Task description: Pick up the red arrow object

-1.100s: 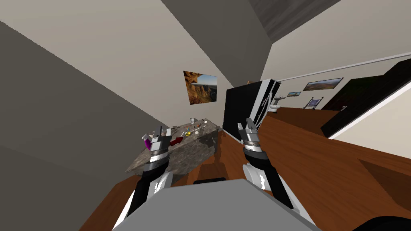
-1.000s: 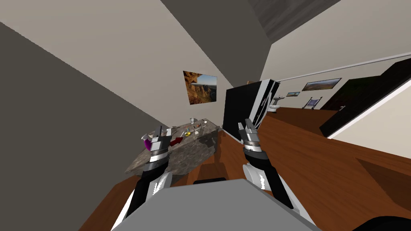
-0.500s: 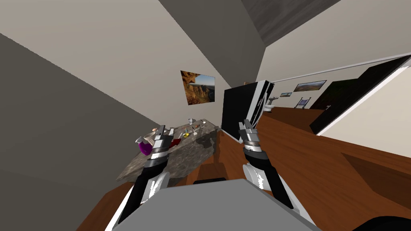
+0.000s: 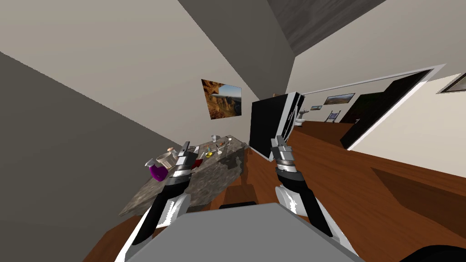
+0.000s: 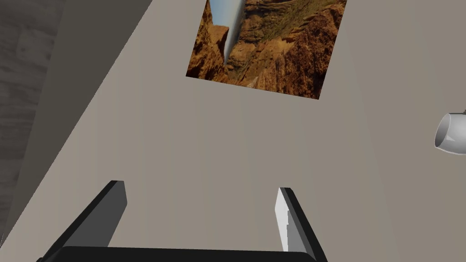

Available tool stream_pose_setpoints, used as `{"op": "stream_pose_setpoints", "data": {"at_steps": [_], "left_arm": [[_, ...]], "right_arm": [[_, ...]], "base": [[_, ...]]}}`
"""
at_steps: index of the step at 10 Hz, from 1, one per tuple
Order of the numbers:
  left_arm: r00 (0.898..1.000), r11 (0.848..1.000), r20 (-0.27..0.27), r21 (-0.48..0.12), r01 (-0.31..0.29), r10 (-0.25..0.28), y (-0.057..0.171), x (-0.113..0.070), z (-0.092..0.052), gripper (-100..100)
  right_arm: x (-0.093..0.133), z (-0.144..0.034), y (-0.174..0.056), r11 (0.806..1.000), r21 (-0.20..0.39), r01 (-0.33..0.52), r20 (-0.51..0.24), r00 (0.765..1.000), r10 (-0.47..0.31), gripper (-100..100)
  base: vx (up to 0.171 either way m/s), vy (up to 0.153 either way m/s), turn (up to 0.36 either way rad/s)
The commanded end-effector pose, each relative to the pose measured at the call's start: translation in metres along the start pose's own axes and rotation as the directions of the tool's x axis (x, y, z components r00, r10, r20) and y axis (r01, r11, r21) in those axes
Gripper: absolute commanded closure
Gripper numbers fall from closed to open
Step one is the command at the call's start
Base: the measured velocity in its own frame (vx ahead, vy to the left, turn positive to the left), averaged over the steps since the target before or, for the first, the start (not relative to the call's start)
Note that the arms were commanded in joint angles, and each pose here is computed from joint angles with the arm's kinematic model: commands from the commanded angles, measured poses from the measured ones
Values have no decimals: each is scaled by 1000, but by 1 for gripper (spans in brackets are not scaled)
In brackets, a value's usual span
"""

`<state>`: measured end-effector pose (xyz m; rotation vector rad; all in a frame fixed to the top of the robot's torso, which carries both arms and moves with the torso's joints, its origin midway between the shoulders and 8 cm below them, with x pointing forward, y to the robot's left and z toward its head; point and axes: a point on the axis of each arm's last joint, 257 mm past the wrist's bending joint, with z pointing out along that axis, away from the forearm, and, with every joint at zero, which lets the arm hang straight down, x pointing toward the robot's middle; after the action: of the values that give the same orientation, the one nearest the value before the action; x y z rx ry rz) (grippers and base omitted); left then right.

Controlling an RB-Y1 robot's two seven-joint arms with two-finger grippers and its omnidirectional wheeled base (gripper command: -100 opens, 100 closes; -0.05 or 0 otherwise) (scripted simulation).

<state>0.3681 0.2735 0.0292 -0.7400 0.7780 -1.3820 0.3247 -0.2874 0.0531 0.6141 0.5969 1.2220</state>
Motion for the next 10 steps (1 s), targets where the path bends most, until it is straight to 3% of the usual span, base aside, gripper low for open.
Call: {"op": "stream_pose_setpoints", "data": {"at_steps": [1,4,5,6,7,9,10], "left_arm": [[999,998,-7,-37,43,-43,8,-2,4,-100],[996,992,-8,-95,82,-83,23,-4,6,-100],[992,985,-10,-120,124,-126,29,-5,9,-100],[992,982,-6,-144,123,-125,35,-5,8,-100],[985,973,-7,-163,166,-170,39,-6,11,-100],[986,967,-1,-195,165,-169,48,-6,9,-100],[977,951,4,-229,209,-213,56,-6,11,-100]], "right_arm": [[0,0,0,1000,0,0,0,1000,0,0],[0,0,0,1000,0,0,0,1000,0,0],[0,0,0,1000,0,0,0,1000,0,0],[0,0,0,1000,0,0,0,1000,0,0],[0,0,0,1000,0,0,0,1000,0,0],[0,0,0,1000,0,0,0,1000,0,0],[0,0,0,1000,0,0,0,1000,0,0]], "base": [[17,8,-97],[16,10,-63],[22,13,-111],[19,15,-51],[20,14,-81],[12,13,-33],[13,11,-95]]}}
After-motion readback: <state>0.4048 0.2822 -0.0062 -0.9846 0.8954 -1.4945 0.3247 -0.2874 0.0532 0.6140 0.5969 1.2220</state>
